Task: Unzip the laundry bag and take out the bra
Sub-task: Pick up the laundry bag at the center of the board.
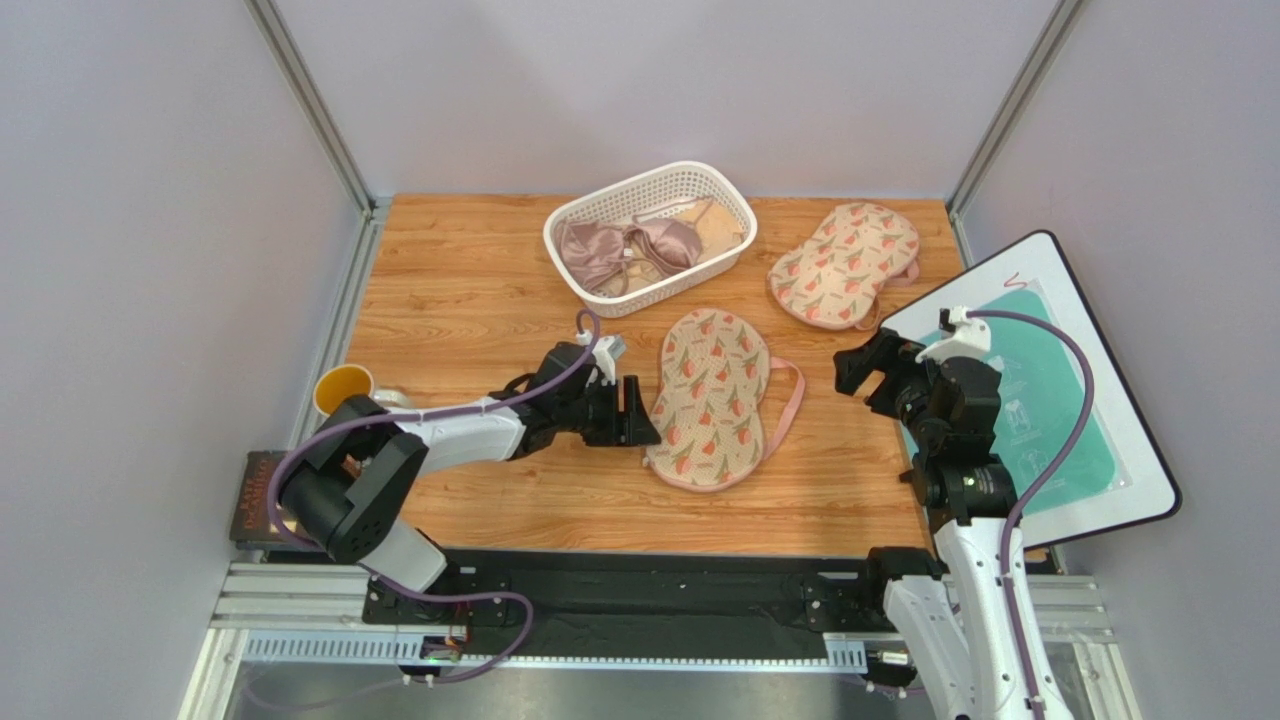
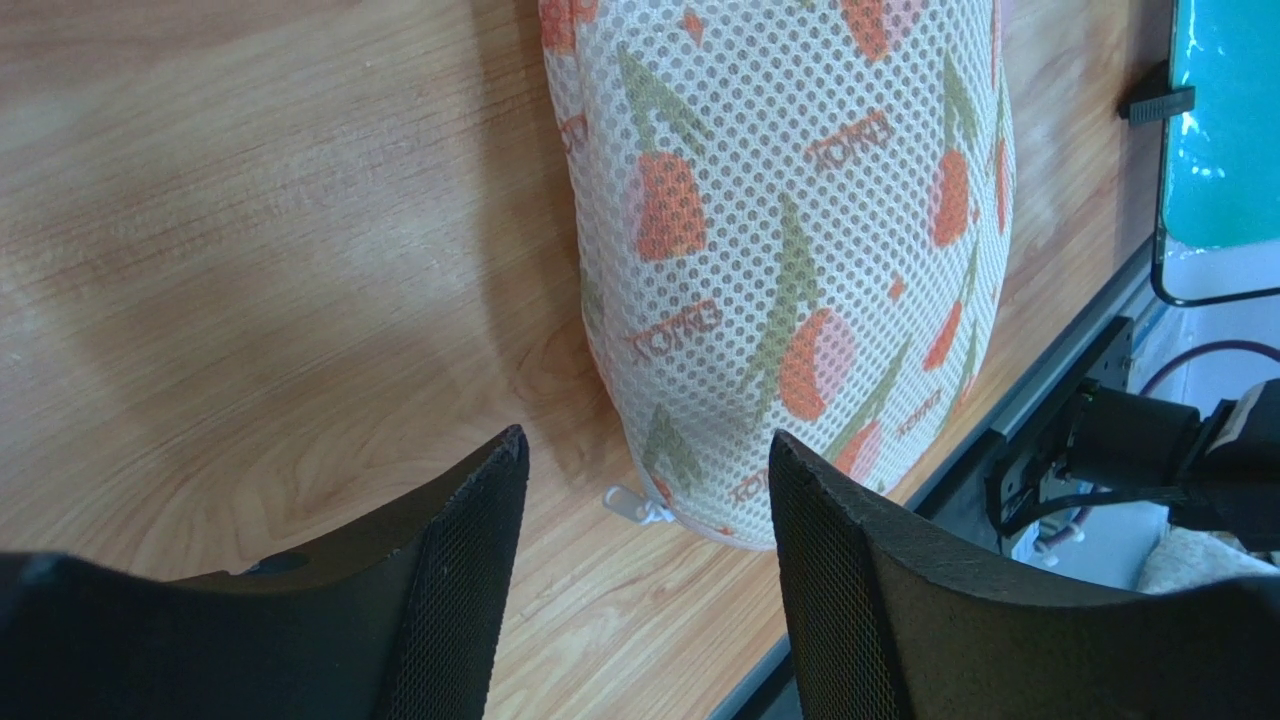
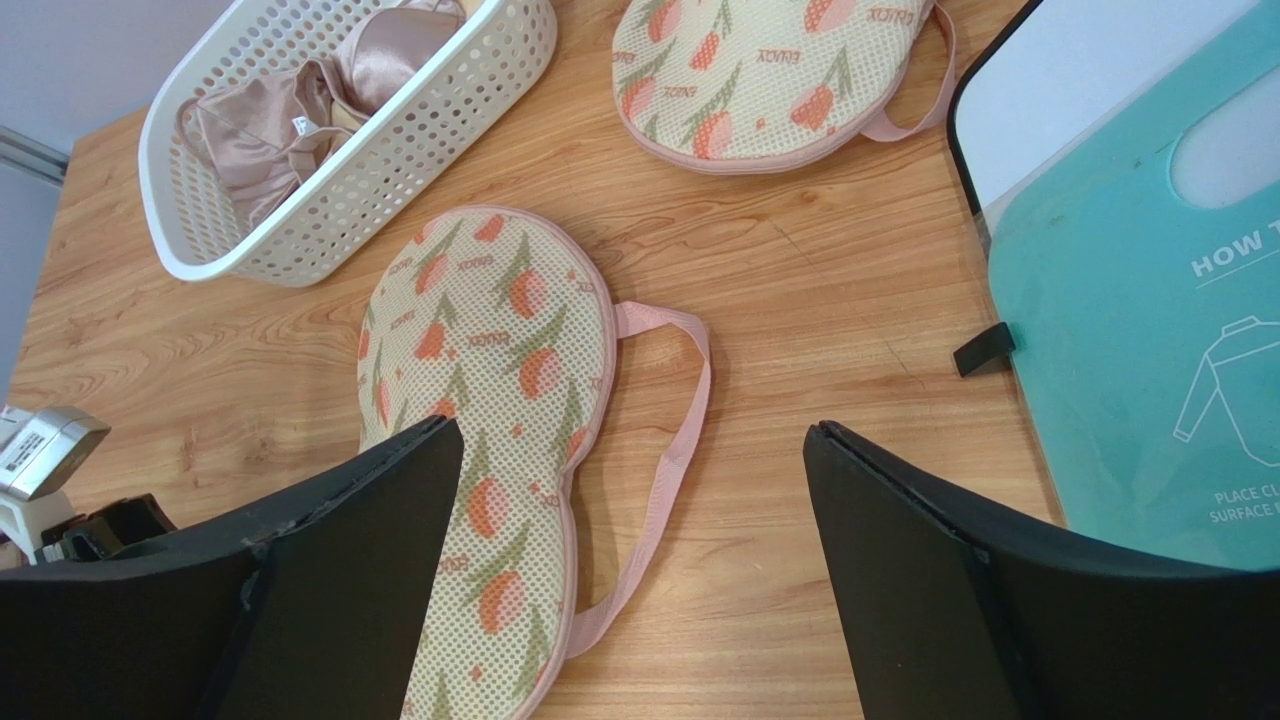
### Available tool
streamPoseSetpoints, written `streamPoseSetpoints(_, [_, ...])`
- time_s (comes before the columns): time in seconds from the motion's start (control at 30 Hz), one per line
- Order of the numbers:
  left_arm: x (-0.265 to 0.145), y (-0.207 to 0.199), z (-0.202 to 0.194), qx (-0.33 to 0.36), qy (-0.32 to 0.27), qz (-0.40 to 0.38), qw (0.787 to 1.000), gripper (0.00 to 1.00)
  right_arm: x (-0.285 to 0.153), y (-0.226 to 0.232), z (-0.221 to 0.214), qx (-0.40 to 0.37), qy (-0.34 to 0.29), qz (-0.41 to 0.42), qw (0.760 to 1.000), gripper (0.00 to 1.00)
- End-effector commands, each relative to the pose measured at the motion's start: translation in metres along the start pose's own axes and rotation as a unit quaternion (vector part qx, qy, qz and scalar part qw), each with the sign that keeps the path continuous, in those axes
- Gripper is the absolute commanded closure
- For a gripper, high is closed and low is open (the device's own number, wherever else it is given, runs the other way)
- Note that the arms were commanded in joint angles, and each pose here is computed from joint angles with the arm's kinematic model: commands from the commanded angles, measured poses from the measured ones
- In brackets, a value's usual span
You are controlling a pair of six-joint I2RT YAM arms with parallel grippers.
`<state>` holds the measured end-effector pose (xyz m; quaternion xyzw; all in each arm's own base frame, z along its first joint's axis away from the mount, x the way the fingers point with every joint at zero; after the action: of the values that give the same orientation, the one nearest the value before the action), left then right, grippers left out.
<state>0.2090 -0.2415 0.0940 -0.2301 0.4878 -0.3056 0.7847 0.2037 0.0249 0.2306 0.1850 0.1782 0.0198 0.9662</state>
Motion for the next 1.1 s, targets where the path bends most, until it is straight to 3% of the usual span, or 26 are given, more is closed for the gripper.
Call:
streamPoseSetpoints(0.0, [0.007, -0.016, 0.015, 0.002, -0.027, -0.041, 0.999, 0.34, 0.000, 0.003, 0.006, -0.003, -0.018, 0.014, 1.000, 0.09])
streamPoseSetpoints(0.23, [0.020, -0.018, 0.016, -0.007, -0.019, -0.049, 0.999, 0.34, 0.000, 0.004, 0.006, -0.004, -0.017, 0.018, 1.000, 0.09])
streamPoseSetpoints(0.37, [0.028, -0.018, 0.014, -0.016, -0.012, -0.056, 0.998, 0.45, 0.000, 0.005, 0.006, -0.003, -0.017, 0.022, 1.000, 0.09])
streamPoseSetpoints(0.5, [0.030, -0.018, 0.014, -0.024, -0.015, -0.061, 0.998, 0.67, 0.001, 0.005, 0.005, -0.003, -0.015, 0.025, 1.000, 0.09])
streamPoseSetpoints(0.53, [0.030, -0.020, 0.014, -0.024, -0.017, -0.064, 0.998, 0.81, 0.001, 0.006, 0.006, -0.003, -0.016, 0.026, 1.000, 0.09])
streamPoseSetpoints(0.63, [0.027, -0.022, 0.015, -0.027, -0.020, -0.067, 0.997, 1.00, 0.002, 0.007, 0.004, -0.004, -0.014, 0.034, 0.999, 0.11])
streamPoseSetpoints(0.77, [0.012, -0.024, 0.016, -0.034, -0.046, -0.055, 0.997, 1.00, 0.005, 0.025, 0.000, -0.029, -0.006, 0.076, 0.997, 0.17])
streamPoseSetpoints(1.07, [-0.047, -0.015, 0.008, -0.072, -0.178, 0.047, 0.980, 1.00, 0.005, 0.105, -0.044, -0.148, 0.064, 0.112, 0.981, 0.22])
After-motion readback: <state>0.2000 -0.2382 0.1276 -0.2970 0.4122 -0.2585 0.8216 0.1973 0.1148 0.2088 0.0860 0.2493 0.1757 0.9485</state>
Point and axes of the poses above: each gripper's point midway between its finger pads, its own x axis out along the fingers, its own y axis along the line the jaws close on, z = x × y, the point moved 7 cm from there along -x, back along the fingers, and after that the axes turned 3 degrees about -x, right-handed, at the moved point
